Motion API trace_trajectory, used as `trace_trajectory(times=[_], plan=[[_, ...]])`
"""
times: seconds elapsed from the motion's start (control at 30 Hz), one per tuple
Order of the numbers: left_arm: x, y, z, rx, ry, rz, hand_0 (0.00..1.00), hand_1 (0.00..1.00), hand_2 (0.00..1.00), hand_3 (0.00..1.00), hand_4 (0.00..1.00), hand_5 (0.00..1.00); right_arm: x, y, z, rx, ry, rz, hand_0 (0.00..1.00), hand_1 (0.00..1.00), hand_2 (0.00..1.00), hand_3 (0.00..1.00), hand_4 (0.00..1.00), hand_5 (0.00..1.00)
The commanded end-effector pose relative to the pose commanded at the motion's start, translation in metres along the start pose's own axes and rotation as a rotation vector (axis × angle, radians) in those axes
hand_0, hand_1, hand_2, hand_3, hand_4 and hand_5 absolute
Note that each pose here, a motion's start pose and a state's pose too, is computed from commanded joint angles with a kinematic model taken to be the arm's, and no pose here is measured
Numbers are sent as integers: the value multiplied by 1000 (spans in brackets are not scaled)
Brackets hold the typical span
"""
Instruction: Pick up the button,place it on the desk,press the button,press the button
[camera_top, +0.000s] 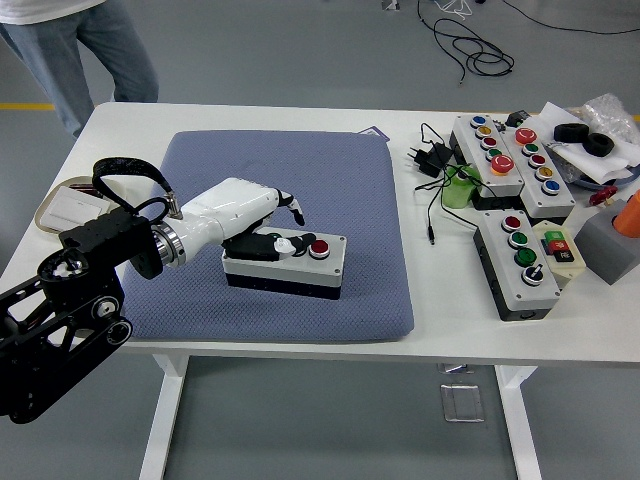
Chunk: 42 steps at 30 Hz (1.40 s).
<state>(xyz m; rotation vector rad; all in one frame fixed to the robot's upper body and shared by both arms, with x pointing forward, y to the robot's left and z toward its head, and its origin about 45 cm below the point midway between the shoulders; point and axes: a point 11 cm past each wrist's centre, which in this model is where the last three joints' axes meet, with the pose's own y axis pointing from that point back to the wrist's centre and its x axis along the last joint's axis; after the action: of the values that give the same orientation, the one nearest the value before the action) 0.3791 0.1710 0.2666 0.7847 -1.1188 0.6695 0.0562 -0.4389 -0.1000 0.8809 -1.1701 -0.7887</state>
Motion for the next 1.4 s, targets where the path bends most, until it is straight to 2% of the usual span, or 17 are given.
trace_trajectory(times=[0.27, 0.73, 1.0, 1.23, 1.37, 1.4], plan=[[-14, -5, -2, 9, -10, -36, 25, 2, 19, 684, 670, 998, 0, 0, 1, -1, 1, 0, 632, 549, 622, 569, 313, 244], [-26, -13, -11, 38, -21, -54, 27, 2, 22, 685, 670, 998, 0, 0, 2, -4, 10, 1, 632, 549, 622, 568, 312, 246], [-42, -13, -20, 71, -33, -113, 28, 2, 22, 685, 671, 998, 0, 0, 0, -2, 10, 1, 632, 549, 622, 568, 311, 248], [-31, -13, -19, 68, -35, -79, 29, 2, 24, 685, 670, 998, 0, 0, 0, -1, 10, 1, 631, 549, 622, 568, 311, 248], [-17, -11, -16, 56, -20, -20, 30, 2, 25, 686, 668, 998, 0, 0, -1, 0, 8, 0, 631, 549, 623, 568, 310, 250], [-10, -11, -11, 40, -1, 20, 30, 2, 25, 686, 668, 998, 0, 0, 0, 0, 6, 0, 631, 549, 623, 568, 310, 250]])
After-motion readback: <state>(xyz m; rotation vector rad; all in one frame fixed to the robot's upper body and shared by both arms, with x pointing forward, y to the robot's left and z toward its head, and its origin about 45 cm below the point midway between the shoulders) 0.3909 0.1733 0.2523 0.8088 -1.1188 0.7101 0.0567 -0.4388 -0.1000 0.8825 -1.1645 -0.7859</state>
